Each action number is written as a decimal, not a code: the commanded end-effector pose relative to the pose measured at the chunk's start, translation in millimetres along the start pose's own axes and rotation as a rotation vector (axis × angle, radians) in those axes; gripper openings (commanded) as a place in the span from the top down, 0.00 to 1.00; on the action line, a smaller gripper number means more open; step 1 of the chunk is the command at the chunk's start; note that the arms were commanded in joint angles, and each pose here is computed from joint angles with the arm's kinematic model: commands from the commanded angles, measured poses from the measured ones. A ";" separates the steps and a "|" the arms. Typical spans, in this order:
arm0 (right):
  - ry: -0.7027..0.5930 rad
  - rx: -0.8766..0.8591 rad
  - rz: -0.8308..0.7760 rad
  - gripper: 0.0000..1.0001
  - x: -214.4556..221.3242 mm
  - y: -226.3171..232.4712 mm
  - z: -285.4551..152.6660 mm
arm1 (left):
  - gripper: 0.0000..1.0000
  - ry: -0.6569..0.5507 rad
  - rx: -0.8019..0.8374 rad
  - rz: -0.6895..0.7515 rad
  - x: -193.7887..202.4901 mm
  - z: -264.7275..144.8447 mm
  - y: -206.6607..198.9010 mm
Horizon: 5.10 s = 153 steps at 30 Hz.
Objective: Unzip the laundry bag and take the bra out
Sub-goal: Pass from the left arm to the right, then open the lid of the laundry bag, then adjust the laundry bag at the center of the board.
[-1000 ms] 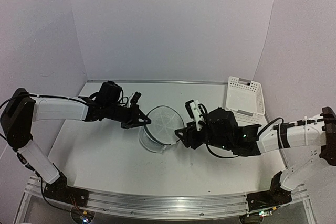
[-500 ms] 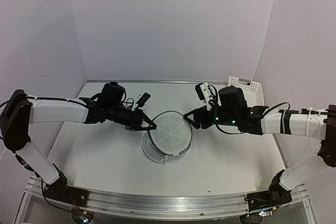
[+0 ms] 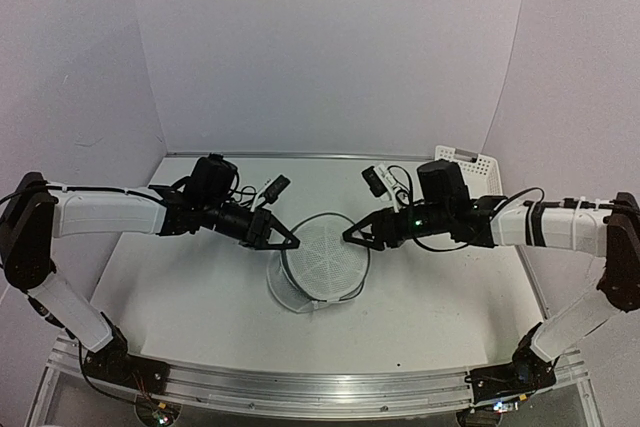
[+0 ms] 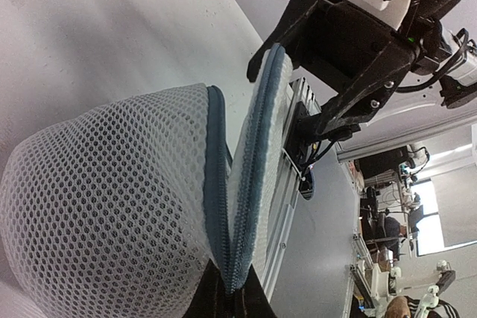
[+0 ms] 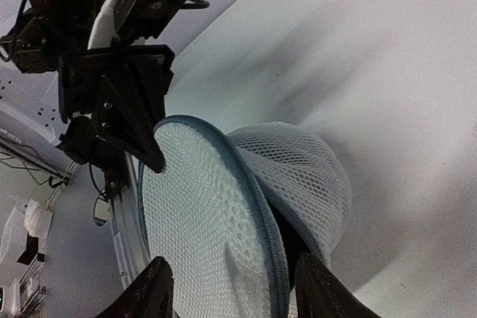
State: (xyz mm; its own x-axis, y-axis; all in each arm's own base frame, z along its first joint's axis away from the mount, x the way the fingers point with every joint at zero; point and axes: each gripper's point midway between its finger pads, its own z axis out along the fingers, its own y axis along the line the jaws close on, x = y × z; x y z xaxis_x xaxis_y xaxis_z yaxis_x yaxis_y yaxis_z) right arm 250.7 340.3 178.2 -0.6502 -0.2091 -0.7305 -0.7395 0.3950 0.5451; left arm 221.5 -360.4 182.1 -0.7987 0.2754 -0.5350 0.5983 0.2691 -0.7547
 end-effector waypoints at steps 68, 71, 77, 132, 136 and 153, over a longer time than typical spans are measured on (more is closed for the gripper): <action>-0.241 0.260 -1.494 1.00 55.4 140.2 4.3 | 0.31 0.024 -0.327 -0.106 -15.0 -15.0 63.2; -0.240 0.281 -1.528 1.00 61.7 142.4 4.9 | 0.49 0.032 -0.366 -0.103 -15.7 -14.6 66.3; -0.242 0.336 -1.591 1.00 76.5 146.7 4.2 | 0.78 0.045 -0.376 -0.108 -15.5 -12.0 69.9; 0.038 0.323 -0.510 0.41 31.8 111.1 22.0 | 1.00 -0.261 -0.501 -0.082 -53.1 -73.2 53.5; 0.104 0.261 -0.437 0.43 32.4 112.2 52.1 | 1.00 -0.276 -0.495 -0.097 -50.0 -76.1 51.2; 0.174 0.342 -0.061 0.57 22.9 24.4 146.0 | 1.00 -0.308 -0.411 -0.164 -40.7 -75.8 34.6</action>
State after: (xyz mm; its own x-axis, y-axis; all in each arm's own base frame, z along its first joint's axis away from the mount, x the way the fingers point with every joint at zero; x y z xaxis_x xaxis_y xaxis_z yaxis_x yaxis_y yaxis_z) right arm 224.2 466.8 111.8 -0.5862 -0.4615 -0.6659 -0.7554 0.6083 0.2434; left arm 282.0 -283.7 178.3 -0.8536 -0.0267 -0.5202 0.3531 0.7045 -0.6156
